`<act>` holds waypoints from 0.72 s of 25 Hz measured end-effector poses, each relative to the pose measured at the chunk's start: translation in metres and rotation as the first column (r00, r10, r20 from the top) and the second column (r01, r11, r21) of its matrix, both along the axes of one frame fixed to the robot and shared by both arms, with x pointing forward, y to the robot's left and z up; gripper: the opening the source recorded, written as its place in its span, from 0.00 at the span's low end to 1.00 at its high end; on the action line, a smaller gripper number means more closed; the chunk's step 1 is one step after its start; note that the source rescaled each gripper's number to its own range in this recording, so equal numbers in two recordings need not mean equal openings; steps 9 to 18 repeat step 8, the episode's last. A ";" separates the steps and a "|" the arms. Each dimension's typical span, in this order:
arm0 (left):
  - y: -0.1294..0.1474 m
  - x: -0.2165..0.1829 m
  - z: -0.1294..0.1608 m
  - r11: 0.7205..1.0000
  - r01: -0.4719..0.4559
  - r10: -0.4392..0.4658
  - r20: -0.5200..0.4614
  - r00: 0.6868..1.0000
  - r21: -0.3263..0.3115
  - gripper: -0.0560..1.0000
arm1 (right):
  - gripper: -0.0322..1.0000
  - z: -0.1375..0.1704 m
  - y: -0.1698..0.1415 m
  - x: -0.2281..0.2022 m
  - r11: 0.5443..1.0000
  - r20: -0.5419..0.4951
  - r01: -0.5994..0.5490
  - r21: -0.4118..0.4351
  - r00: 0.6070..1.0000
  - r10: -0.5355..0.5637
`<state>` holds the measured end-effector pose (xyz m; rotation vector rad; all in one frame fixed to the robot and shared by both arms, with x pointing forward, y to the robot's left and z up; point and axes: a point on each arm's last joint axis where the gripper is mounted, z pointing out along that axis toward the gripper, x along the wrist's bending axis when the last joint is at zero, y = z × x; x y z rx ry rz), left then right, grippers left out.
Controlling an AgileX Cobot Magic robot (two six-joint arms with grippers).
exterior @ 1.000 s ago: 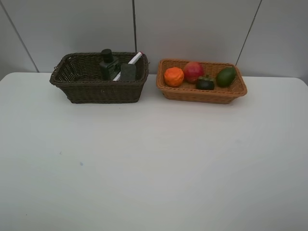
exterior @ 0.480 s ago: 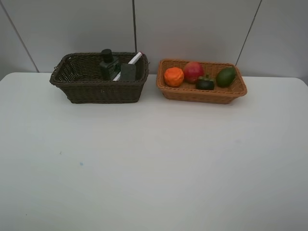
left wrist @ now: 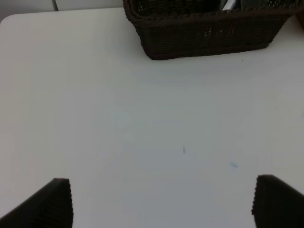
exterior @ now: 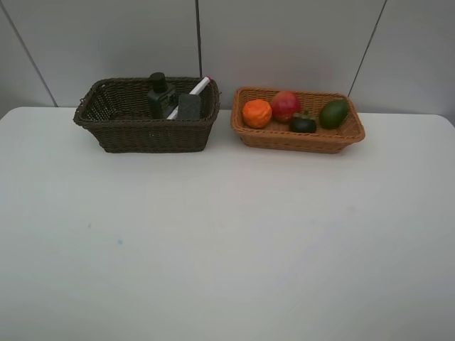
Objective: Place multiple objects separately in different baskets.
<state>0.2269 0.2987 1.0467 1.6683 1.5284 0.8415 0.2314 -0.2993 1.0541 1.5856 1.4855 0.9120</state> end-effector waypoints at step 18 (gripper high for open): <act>0.000 0.000 0.000 1.000 0.000 0.000 0.000 1.000 0.000 0.90 | 1.00 0.000 0.000 0.000 1.000 0.000 0.000 0.000 1.000 0.000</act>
